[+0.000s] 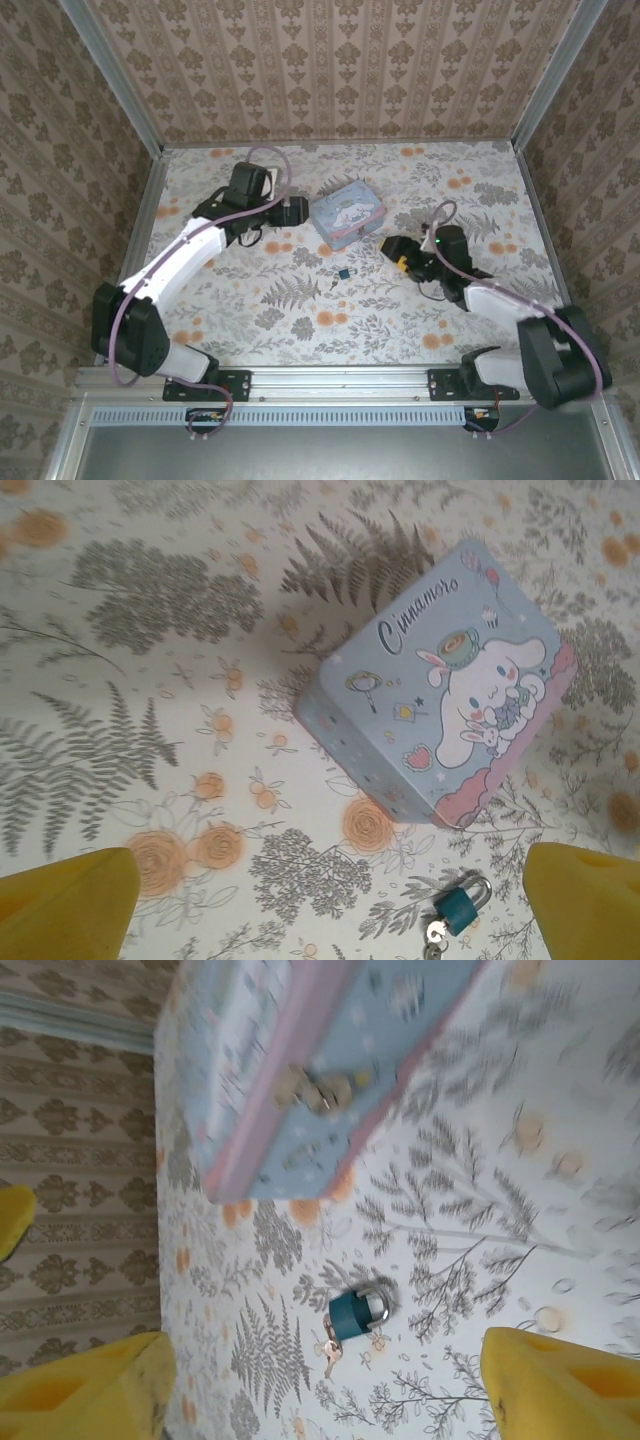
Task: Unlock the padlock with the key
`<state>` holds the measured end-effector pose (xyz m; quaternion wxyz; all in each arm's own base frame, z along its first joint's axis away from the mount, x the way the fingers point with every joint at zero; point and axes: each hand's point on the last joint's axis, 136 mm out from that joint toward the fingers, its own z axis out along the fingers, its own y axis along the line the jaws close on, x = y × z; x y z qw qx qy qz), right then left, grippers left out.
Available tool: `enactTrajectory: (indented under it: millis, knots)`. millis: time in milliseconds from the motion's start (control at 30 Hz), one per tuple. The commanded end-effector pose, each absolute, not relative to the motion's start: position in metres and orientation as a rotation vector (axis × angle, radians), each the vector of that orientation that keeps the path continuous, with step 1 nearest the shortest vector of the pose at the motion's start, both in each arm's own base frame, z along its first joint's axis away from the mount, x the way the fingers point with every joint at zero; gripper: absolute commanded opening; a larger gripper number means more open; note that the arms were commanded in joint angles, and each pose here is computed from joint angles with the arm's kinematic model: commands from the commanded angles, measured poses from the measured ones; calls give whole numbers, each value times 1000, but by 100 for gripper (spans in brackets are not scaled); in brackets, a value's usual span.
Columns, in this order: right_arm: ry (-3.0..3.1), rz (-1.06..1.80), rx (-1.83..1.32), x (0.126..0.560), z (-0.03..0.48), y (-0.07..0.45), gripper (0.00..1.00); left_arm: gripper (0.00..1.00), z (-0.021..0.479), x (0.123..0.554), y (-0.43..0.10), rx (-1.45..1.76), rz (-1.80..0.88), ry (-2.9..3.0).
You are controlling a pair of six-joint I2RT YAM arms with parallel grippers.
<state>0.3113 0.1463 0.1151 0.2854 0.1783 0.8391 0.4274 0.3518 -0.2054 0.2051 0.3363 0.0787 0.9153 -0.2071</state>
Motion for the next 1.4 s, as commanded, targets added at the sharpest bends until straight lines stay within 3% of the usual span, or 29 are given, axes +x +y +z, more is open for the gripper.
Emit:
enactTrajectory:
  millis: [0, 133, 367, 633, 933, 1367]
  knots:
    - [2284, 995, 463, 306, 130, 116, 94, 100, 218, 350, -171, 133, -434, 2347]
    - [2182, 864, 494, 323, 169, 77, 99, 100, 231, 358, -129, 40, -293, 2274]
    - [2014, 444, 541, 352, 209, 9, 100, 100, 236, 374, -60, -34, -43, 2073]
    - [1793, 70, 496, 367, 202, -42, 100, 100, 205, 382, 14, -126, 202, 1981]
    - [1871, -169, 445, 370, 135, -64, 100, 100, 140, 385, 21, -80, 239, 1960]
    - [1812, 43, 132, 381, 104, -19, 99, 100, 94, 400, -5, 101, 76, 1927]
